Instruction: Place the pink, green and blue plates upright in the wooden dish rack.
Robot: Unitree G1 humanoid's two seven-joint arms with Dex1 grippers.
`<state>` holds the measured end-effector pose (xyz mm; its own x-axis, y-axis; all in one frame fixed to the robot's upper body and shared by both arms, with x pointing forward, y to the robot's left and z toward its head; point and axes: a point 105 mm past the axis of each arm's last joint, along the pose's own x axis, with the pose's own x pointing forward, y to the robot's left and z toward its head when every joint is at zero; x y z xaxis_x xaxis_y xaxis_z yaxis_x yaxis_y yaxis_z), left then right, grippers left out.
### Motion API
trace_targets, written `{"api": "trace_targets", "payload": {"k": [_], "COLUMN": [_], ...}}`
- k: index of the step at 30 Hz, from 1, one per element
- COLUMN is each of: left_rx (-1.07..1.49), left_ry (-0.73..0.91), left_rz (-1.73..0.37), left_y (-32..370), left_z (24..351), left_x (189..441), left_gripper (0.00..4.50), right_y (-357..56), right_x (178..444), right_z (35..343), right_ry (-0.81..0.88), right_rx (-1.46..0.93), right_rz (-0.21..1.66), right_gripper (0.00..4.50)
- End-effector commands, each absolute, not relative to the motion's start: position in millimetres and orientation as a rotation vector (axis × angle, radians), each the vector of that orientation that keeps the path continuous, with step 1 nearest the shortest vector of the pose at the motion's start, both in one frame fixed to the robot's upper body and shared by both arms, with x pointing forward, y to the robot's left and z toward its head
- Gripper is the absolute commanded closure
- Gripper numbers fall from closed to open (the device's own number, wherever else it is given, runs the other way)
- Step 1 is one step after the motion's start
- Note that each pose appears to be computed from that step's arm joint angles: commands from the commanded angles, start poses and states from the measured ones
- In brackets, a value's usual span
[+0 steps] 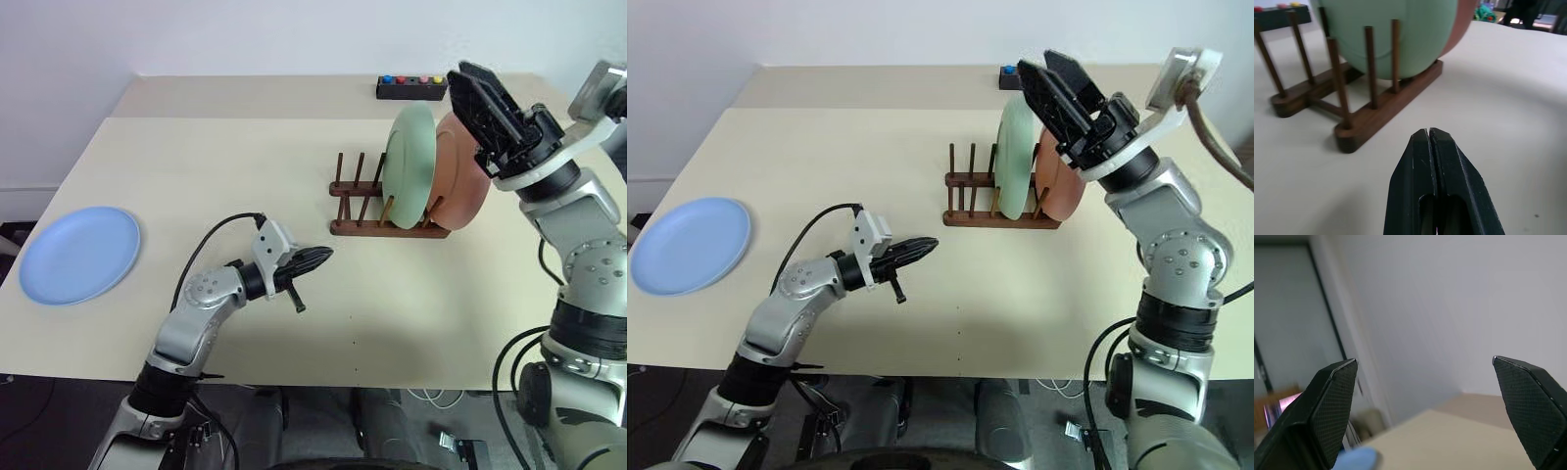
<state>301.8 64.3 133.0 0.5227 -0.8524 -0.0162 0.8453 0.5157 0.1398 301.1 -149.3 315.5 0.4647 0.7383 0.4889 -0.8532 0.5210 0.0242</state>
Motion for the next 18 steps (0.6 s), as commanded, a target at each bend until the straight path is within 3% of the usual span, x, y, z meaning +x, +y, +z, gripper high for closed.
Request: {"api": "trace_targets", "payload": {"k": [1, 3, 7, 10, 13, 18], "left_rx": [0.115, 0.104, 0.092, 0.097, 0.124, 0.058], "left_ry": [-0.133, -0.149, -0.209, -0.248, -0.225, -0.142], "left_rz": [-0.87, -0.691, -0.44, -0.148, 0.15, 0.584], "left_y": [93, 126, 180, 248, 309, 391], "left_z": [158, 169, 194, 217, 225, 211], "left_x": [314, 330, 341, 337, 325, 289], "left_gripper": [4.25, 3.66, 1.7, 0.15, 0.03, 0.03], "right_y": [-121, -106, -90, -78, -71, -67], "right_x": [294, 297, 300, 301, 300, 303], "right_z": [305, 283, 263, 252, 251, 249], "right_ry": [-0.415, -0.357, -0.338, -0.342, -0.361, -0.368], "right_rx": [-0.054, -0.214, -0.346, -0.385, -0.381, -0.37], "right_rz": [1.065, 1.099, 1.138, 1.177, 1.213, 1.239], "right_gripper": [0.0, 0.0, 0.0, 0.0, 0.0, 0.0]}}
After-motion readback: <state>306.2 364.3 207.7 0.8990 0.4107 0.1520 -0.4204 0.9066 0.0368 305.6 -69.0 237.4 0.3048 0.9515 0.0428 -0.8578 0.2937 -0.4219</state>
